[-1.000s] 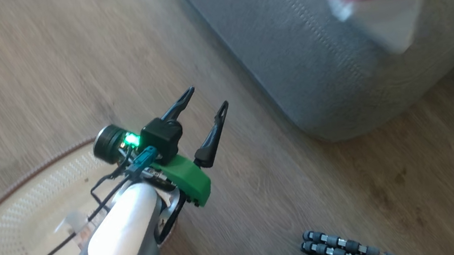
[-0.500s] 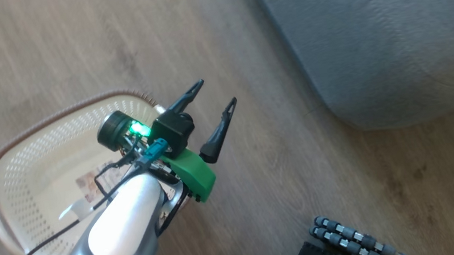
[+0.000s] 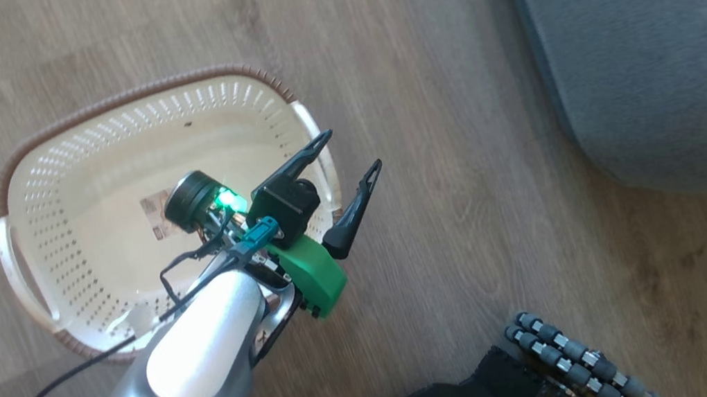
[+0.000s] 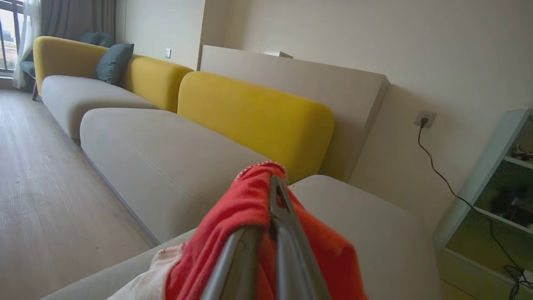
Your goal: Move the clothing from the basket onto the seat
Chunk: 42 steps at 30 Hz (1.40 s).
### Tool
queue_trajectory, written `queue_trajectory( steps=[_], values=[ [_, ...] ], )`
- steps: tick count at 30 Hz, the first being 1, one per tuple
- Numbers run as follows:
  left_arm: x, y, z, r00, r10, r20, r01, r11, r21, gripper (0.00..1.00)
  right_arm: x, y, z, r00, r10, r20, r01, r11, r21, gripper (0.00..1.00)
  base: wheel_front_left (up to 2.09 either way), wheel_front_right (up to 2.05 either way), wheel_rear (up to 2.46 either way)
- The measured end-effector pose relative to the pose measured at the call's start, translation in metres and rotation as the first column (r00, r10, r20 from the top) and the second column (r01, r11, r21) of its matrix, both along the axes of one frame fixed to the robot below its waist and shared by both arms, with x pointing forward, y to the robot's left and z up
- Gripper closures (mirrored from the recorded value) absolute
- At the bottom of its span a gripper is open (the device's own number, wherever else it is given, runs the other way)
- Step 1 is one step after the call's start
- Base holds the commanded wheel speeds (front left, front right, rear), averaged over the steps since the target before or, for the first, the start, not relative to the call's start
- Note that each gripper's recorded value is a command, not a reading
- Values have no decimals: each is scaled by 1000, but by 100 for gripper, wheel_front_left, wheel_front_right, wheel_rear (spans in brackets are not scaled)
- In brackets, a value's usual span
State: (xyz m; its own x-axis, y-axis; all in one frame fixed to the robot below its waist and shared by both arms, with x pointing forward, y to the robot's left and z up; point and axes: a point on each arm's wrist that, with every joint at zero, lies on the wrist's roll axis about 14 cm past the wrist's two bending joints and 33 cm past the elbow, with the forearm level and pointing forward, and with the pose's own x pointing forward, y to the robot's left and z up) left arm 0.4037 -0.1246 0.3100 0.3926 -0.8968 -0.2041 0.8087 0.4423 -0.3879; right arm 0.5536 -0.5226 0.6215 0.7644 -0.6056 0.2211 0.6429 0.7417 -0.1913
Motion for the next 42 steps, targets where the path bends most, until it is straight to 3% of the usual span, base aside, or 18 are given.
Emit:
queue_trajectory(
  steps=[4,6,10,11,12,13,25,30,37,42],
  values=[
    [6,6,-10,1000,21,-10,-21,1000,8,0,17,17,-72,994,36,-103,-24,993,117,100,0,0,0],
    [8,8,-11,1000,27,-10,-27,1000,9,0,18,22,-90,991,45,-130,-26,989,144,100,0,0,0],
    [12,12,-11,999,45,-10,-45,999,16,0,0,22,-136,977,38,-209,4,980,197,100,0,0,0],
    [13,13,-10,999,51,-7,-51,999,13,0,-6,22,-145,975,33,-222,16,977,215,82,0,0,0],
    [13,13,-8,998,55,-3,-55,998,9,0,-12,22,-152,971,32,-236,22,974,224,45,0,0,0],
    [14,13,-6,998,58,0,-58,998,8,0,-16,23,-157,968,35,-248,24,974,227,0,0,0,0],
    [27,13,28,993,100,60,-99,995,-17,0,-56,41,-153,977,92,-191,-46,971,234,0,0,0,0],
    [26,21,46,987,142,75,-141,990,-24,0,-63,64,-144,974,173,-147,-133,960,246,0,0,0,0],
    [26,49,63,965,244,93,-244,970,-6,0,-62,110,-125,948,311,-71,-285,924,253,0,0,0,0],
    [31,83,77,924,367,111,-370,929,5,0,-65,150,-123,916,401,-24,-378,881,284,0,0,0,0]
  ],
)
